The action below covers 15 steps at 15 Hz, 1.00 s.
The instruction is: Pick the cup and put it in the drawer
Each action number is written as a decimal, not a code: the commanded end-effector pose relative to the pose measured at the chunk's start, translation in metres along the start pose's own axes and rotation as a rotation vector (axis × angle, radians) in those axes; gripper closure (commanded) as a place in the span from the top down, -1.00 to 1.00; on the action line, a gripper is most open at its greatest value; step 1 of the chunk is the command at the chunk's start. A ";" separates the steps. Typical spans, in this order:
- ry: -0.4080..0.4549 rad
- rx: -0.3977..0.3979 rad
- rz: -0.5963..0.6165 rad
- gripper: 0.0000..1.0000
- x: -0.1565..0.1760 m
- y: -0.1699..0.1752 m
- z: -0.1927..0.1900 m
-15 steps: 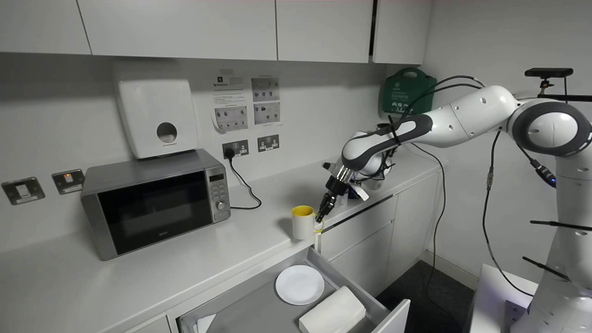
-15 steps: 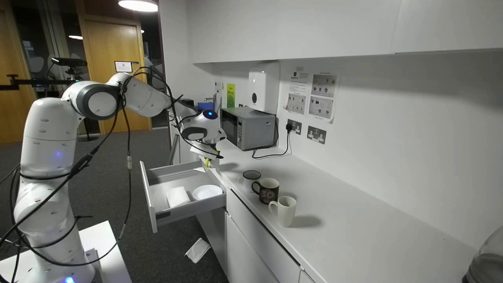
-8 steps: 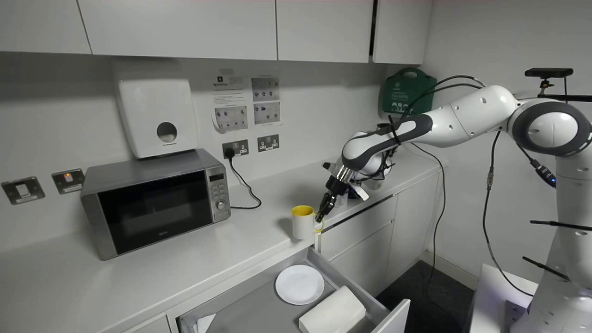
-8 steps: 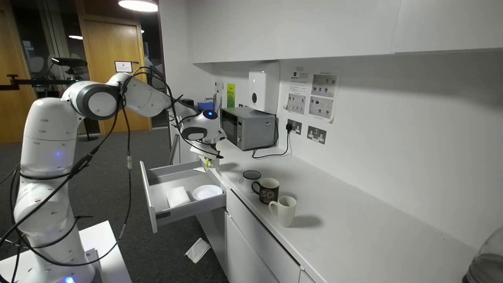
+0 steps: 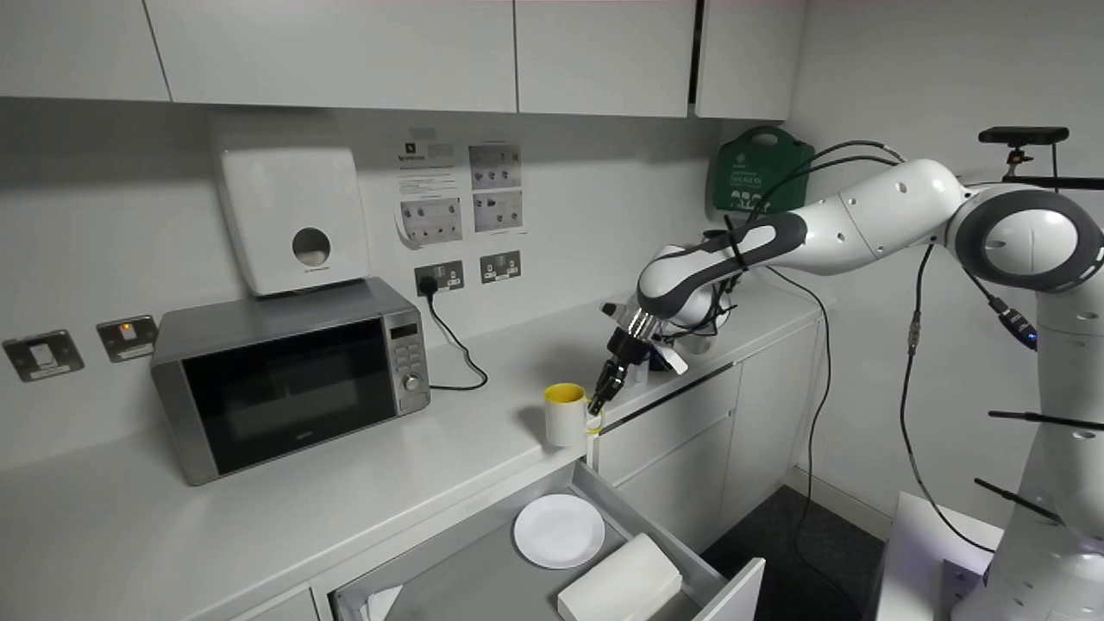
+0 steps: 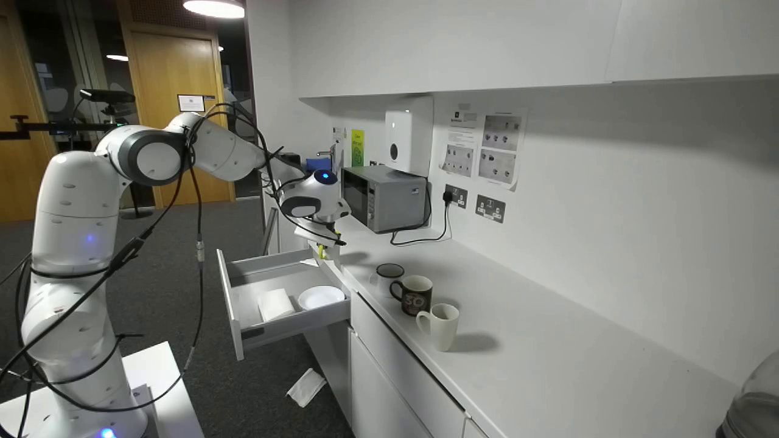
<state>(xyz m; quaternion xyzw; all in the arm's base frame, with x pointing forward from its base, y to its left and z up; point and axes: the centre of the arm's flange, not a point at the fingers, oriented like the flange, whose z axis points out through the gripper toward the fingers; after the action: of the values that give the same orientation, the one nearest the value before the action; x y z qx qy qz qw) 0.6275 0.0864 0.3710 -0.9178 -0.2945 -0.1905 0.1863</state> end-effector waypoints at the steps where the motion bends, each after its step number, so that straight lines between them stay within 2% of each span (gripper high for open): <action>1: 0.000 0.000 0.000 -0.64 0.000 0.000 0.000; 11: 0.000 0.000 0.000 -0.64 0.000 0.000 0.000; 12: 0.000 0.000 0.000 -0.91 0.000 0.000 0.000; 15: -0.011 0.012 0.006 -0.91 -0.007 0.003 0.012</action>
<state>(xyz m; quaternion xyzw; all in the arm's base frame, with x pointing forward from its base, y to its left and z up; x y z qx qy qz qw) 0.6265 0.0866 0.3605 -0.9198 -0.2927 -0.1816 0.1881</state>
